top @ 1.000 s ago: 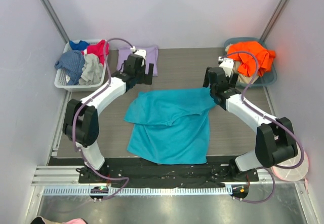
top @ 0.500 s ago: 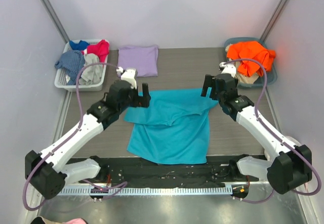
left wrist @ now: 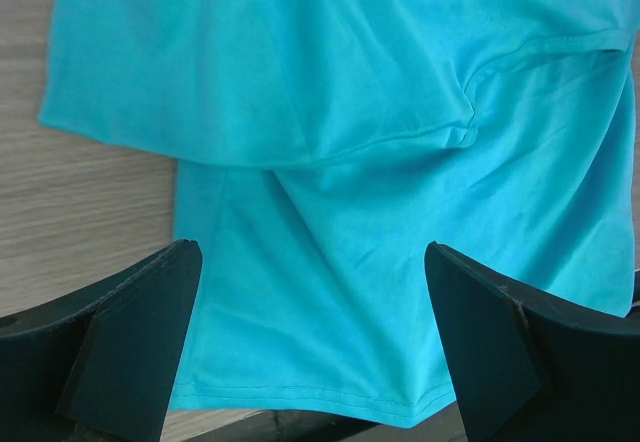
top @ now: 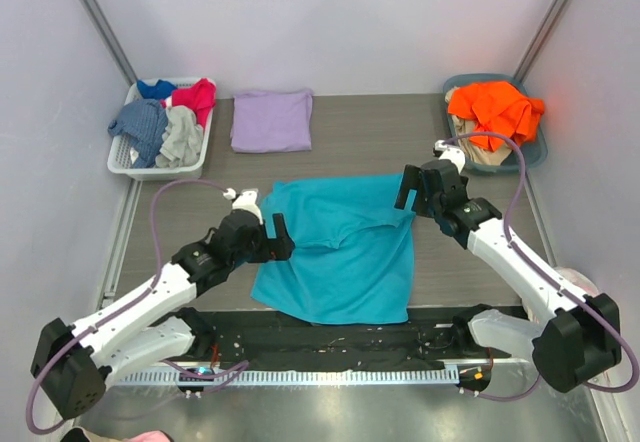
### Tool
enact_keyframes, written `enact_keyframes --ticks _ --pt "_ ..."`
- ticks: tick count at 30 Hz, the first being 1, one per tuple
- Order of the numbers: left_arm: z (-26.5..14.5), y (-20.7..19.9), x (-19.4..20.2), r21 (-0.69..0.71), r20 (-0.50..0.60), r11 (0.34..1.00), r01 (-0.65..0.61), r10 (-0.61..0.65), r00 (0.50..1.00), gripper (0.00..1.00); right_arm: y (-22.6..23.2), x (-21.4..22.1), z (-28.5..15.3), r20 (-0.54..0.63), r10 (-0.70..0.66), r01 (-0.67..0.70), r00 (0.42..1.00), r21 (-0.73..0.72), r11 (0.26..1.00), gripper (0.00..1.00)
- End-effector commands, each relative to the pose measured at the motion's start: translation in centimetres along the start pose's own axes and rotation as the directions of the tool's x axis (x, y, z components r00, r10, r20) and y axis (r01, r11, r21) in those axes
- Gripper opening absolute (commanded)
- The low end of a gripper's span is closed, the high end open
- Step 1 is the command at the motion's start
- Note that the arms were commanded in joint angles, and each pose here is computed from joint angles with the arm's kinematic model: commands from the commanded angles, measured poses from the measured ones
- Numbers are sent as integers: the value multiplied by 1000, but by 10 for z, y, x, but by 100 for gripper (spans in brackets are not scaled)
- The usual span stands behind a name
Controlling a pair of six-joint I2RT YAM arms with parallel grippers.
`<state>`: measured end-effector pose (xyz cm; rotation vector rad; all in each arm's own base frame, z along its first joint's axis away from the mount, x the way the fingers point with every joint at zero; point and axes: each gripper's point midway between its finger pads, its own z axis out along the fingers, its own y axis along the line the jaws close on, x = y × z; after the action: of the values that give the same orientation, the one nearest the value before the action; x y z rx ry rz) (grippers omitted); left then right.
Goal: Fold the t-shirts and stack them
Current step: Flatten the tshirt out
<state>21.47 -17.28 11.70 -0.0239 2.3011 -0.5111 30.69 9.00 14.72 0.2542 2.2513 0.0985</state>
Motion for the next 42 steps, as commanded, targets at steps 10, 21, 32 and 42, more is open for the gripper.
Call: enact_keyframes --ticks 10,21,32,42 --pt "34 -102 60 154 -115 988 -6 24 993 100 -2 -1 -14 16 51 -51 999 -14 999 99" --pt "39 -63 72 -3 -121 1000 11 -11 993 99 -4 6 -13 1 47 -47 999 -14 999 100" --pt "39 -46 73 -30 -126 998 46 -49 991 99 47 55 -7 -184 -71 25 980 -242 970 99" --pt "39 -49 74 -21 -137 999 36 -39 990 93 136 110 -4 -283 -219 70 934 -456 887 95"
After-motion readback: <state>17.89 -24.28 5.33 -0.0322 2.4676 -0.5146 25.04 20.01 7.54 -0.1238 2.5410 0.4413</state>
